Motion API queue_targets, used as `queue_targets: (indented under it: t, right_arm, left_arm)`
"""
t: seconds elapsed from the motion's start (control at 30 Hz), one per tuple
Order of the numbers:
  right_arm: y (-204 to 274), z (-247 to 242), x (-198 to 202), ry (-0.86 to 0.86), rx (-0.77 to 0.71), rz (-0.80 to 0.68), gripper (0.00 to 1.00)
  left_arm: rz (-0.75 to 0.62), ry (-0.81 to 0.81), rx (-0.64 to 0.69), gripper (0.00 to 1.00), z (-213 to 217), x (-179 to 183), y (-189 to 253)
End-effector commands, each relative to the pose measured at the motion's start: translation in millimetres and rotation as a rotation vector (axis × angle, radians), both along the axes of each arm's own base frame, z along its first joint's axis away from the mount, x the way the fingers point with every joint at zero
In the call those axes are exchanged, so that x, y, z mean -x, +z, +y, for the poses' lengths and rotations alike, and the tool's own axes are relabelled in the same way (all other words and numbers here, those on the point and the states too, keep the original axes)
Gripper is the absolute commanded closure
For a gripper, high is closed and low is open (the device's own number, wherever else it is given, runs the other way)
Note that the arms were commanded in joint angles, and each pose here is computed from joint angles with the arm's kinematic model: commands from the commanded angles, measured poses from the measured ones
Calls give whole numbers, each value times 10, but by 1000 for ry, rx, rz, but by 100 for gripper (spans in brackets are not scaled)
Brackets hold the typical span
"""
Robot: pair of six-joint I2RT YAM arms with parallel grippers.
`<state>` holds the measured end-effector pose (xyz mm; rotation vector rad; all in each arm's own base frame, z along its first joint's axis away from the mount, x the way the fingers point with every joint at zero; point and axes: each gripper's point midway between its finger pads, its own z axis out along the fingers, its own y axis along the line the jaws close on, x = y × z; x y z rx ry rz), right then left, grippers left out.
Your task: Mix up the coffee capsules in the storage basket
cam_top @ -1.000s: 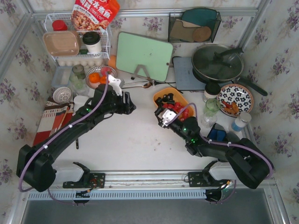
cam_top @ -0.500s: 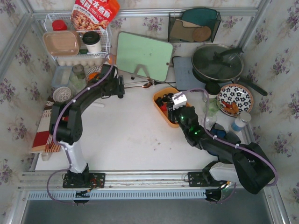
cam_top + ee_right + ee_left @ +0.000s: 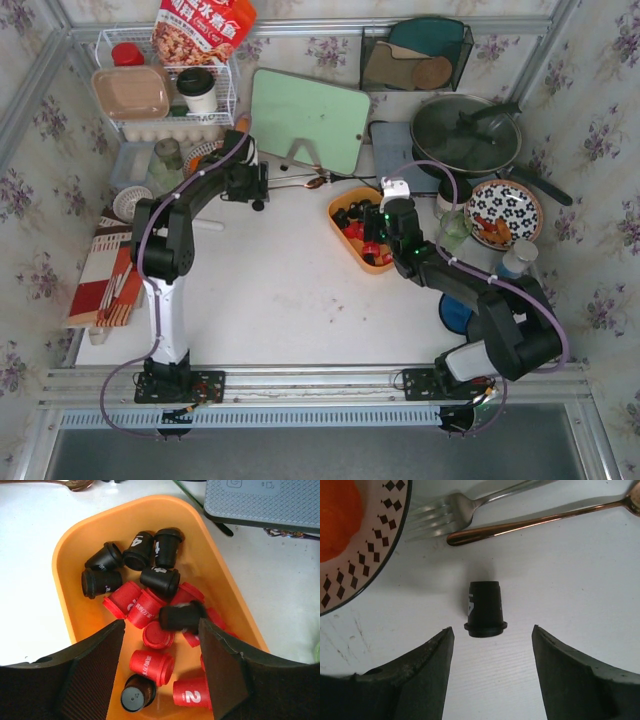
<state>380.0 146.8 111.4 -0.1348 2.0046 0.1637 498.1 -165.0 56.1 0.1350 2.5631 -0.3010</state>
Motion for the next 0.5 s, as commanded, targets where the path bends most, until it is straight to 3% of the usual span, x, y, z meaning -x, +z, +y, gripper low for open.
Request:
queue_targets:
  t: [0.0,0.37,0.47]
  right_arm:
    - [-31,68,36,17,-26,47,30]
    - [146,60,130,40,-45,18,30]
    - [173,51,149,41,-44,14,31]
  left_arm:
    - [23,-30,-2,34,9,-23,-45]
    - [94,-15,-12,41,46,-62,-259]
    - [110,-11,-18,51,54,-51,-298]
